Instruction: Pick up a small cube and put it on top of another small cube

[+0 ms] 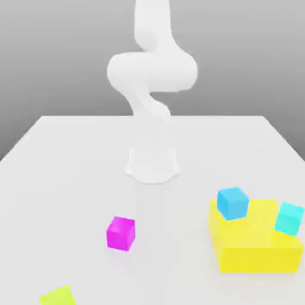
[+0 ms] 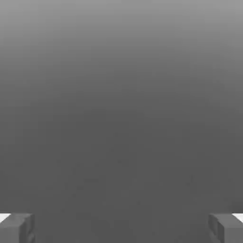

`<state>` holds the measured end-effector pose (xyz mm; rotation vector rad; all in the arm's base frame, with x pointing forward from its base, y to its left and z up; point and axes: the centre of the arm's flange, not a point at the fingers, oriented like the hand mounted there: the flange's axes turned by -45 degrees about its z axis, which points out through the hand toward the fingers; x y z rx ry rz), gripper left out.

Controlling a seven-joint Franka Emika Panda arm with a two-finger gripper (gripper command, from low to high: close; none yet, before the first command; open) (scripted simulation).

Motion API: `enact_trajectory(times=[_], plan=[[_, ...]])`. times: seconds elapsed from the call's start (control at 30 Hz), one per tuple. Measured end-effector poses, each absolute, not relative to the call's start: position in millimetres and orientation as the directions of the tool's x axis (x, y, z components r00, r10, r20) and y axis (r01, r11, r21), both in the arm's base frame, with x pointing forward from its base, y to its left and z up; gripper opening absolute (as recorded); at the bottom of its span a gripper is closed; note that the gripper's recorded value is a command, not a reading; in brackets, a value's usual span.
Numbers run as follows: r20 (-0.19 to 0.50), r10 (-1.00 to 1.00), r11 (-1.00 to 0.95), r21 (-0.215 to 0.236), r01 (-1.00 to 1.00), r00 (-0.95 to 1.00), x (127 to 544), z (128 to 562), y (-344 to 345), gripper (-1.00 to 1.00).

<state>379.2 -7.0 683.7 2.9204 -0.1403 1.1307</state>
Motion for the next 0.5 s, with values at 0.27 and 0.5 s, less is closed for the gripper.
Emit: enact_trajectory(times=[0.27,0.5], plan=[[0.511,-0.309,-0.943,-0.056,-0.328,0.802,469.1,577.4,-44.5,0.0],[0.36,-0.504,-0.852,-0.06,-0.52,0.785,518.3,467.5,-87.4,0.0]])
